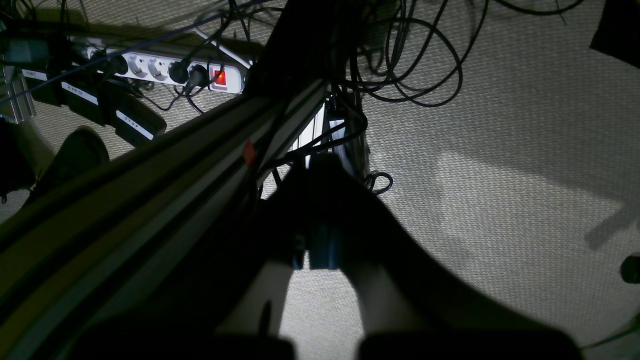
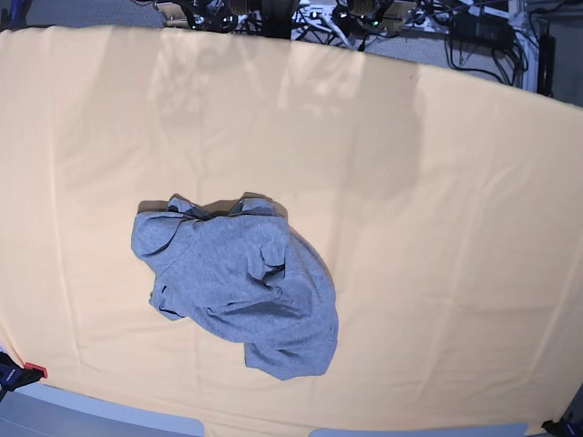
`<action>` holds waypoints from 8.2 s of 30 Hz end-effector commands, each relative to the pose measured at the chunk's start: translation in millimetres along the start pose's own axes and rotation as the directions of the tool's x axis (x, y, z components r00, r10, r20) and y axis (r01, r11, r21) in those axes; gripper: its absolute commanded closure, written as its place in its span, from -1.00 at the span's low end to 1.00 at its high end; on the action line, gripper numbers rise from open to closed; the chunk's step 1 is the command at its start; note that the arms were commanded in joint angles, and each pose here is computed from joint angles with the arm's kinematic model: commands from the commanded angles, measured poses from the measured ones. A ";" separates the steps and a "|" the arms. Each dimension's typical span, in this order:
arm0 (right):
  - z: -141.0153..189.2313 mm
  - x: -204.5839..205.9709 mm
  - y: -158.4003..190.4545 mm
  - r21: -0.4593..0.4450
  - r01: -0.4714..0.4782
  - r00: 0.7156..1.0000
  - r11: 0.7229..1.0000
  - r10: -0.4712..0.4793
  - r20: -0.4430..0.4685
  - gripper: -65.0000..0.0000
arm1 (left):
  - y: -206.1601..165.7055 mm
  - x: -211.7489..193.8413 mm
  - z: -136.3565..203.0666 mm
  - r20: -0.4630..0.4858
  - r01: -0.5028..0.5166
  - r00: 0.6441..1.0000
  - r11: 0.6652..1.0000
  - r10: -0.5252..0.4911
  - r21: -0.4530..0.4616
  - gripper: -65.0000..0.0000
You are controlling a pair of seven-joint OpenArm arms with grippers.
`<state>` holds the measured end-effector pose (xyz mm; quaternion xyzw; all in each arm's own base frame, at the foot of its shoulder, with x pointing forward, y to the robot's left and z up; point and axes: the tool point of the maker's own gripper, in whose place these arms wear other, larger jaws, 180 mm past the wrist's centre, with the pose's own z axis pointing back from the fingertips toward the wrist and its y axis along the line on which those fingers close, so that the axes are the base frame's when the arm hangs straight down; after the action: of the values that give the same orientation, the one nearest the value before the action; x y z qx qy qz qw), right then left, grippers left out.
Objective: Layout the t-shirt on the table in an organized manner, then fold the t-shirt properly
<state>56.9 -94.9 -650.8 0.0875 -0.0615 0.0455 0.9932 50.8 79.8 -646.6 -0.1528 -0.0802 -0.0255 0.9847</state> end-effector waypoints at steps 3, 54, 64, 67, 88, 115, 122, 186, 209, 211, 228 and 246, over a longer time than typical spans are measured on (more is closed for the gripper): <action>0.7 6.1 -0.7 0.007 0.007 1.000 1.000 -0.007 0.019 1.00 | -2.6 4.9 -0.1 0.012 -0.002 1.000 1.000 0.002 -0.012 1.00; 168.2 -153.6 -5.3 0.179 -0.217 0.943 0.959 0.254 -0.217 1.00 | 6.7 -105.1 163.9 -0.186 0.125 0.970 0.975 -0.159 -0.182 1.00; 244.7 -144.1 26.1 0.164 -0.284 0.939 0.945 0.308 -0.151 1.00 | -15.4 -86.8 232.7 -0.114 0.244 0.955 0.944 -0.273 -0.221 1.00; 263.8 -128.4 31.3 0.137 -0.289 0.947 0.947 0.304 -0.105 1.00 | -12.9 -66.3 247.6 -0.080 0.226 0.966 0.952 -0.246 -0.205 1.00; 345.7 -10.3 -75.1 -0.296 -0.264 0.933 0.918 0.321 0.164 1.00 | -31.1 86.2 326.5 0.367 0.386 0.877 0.909 -0.310 -0.156 1.00; 362.5 227.5 5.5 -0.228 -0.423 0.424 0.877 0.414 0.805 1.00 | -58.2 231.4 314.6 0.637 0.649 0.543 0.755 -0.547 0.095 1.00; 361.1 257.8 -2.7 -0.237 -0.379 0.404 0.895 0.390 0.827 0.15 | -29.6 236.0 266.7 0.557 0.603 0.647 0.797 -0.521 0.045 1.00; 364.0 202.4 -43.4 -0.516 -0.286 0.630 0.807 0.565 0.534 1.00 | -35.9 244.0 285.0 0.571 0.754 0.571 0.651 -0.589 -0.082 1.00; 336.1 140.0 -25.7 -0.237 -0.308 0.764 0.922 0.388 0.515 -0.17 | -36.9 244.9 286.2 0.576 0.753 0.572 0.652 -0.584 -0.086 1.00; 335.8 138.8 -19.8 -0.207 -0.319 0.761 0.925 0.380 0.526 -0.16 | -37.0 244.9 286.1 0.576 0.753 0.572 0.652 -0.584 -0.087 1.00; 332.0 171.9 -48.5 -0.258 -0.191 0.729 0.947 0.313 0.609 -0.12 | -37.1 245.0 286.3 0.577 0.753 0.572 0.652 -0.583 -0.087 1.00; 364.7 163.4 65.1 0.142 -0.579 0.582 0.803 0.286 0.761 1.00 | -35.9 244.1 285.4 0.569 0.753 0.574 0.652 -0.588 -0.086 1.00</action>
<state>169.9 -85.5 -269.9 0.2630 -0.4368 0.2609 0.8198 240.3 126.4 -339.2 -0.2661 -0.3597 -0.3691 0.8146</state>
